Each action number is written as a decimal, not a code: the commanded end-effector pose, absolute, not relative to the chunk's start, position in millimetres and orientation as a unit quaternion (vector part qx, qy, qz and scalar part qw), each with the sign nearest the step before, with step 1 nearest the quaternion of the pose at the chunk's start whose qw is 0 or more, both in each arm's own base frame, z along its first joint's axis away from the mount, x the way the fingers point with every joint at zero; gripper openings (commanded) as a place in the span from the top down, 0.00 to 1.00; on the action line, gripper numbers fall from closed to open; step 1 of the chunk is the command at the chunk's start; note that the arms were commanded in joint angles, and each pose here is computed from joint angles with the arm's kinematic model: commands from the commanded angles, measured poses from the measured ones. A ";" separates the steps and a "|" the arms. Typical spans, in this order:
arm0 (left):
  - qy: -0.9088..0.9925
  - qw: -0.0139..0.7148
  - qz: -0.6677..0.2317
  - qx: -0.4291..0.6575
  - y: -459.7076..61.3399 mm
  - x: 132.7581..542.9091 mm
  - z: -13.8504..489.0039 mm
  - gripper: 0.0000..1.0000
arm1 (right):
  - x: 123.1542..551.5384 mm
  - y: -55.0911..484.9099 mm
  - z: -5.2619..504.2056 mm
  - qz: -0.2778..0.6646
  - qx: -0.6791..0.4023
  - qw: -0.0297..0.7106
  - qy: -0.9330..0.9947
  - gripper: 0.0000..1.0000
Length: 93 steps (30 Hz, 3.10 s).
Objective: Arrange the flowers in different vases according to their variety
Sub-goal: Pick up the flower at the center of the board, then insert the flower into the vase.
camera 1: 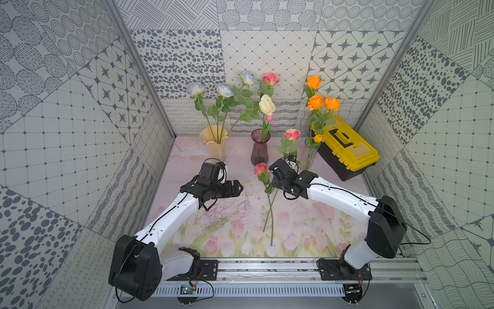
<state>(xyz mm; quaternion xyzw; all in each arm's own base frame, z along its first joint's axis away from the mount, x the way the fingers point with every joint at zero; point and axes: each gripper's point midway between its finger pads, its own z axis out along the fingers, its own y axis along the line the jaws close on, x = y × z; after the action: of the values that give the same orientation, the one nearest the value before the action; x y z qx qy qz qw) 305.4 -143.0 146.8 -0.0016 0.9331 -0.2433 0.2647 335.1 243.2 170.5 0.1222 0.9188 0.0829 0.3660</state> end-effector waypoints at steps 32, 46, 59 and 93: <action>0.914 0.321 -0.249 0.010 -138.8 304.9 171.9 0.03 | 496.8 231.3 520.1 0.056 0.119 0.756 0.641 1.00; 0.914 0.321 -0.250 0.011 -138.6 304.1 172.9 0.02 | 520.8 262.9 476.6 0.061 0.114 0.726 0.675 1.00; 0.915 0.318 -0.249 0.008 -138.0 304.0 170.9 0.02 | 530.0 277.2 392.5 0.060 0.108 0.685 0.718 0.79; 0.918 0.304 -0.253 0.011 -139.8 300.9 165.8 0.02 | 372.5 268.5 268.1 0.148 0.002 0.473 0.869 0.44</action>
<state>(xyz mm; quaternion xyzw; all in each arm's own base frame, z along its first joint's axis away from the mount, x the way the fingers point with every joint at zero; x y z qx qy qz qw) 299.9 -140.1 167.5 0.0040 0.9185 -0.2525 0.3041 392.4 264.1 283.6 0.0185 0.8479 0.1231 0.5154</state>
